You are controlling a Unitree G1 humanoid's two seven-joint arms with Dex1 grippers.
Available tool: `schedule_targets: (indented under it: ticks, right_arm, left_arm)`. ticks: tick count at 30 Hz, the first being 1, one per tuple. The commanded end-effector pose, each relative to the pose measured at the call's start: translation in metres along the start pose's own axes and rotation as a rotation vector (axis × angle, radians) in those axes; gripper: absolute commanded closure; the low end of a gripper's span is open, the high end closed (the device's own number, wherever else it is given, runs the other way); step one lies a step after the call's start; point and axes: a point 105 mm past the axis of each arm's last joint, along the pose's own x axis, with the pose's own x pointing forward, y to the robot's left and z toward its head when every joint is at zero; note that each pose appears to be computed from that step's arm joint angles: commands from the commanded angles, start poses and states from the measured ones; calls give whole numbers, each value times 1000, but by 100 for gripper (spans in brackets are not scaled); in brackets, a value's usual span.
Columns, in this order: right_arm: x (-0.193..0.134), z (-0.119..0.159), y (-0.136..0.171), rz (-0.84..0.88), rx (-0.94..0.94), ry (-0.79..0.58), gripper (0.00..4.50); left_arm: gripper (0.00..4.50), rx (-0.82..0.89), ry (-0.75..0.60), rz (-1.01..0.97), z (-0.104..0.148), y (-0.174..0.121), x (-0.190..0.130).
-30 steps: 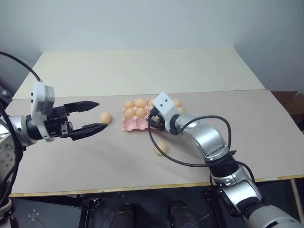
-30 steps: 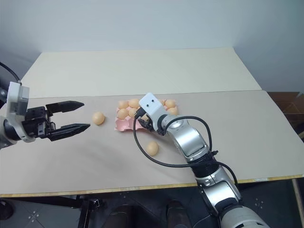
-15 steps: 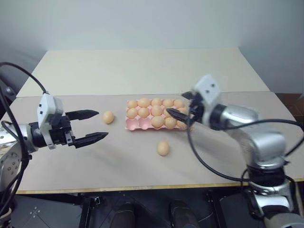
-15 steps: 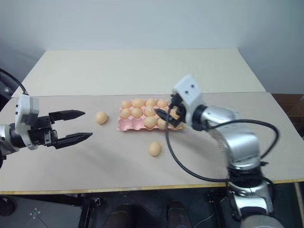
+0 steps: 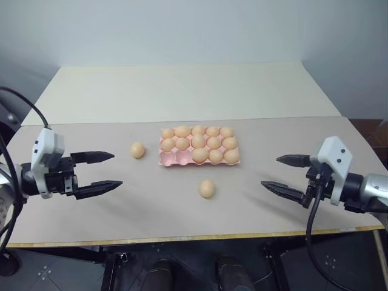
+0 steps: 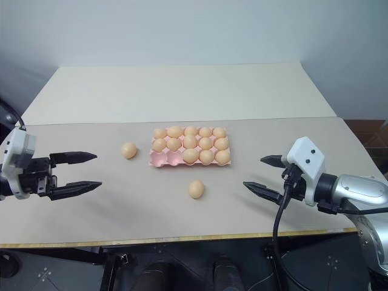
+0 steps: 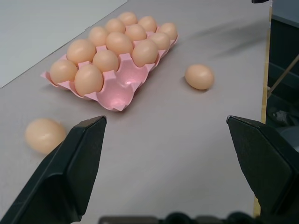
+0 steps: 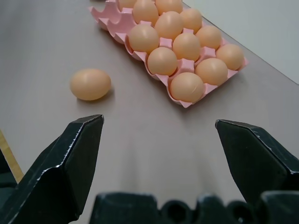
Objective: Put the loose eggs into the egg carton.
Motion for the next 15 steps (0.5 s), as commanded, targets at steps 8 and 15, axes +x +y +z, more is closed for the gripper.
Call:
schedule_targets:
  ticks: [8,15]
  right_arm:
    - [65,-2,56,140,-25,1,3]
    - [112,-14,68,117,-70,26,3]
  left_arm:
    - [0,17,-49,-76,13,-13,18]
    - [0,7,-58,-94,13,-15,24]
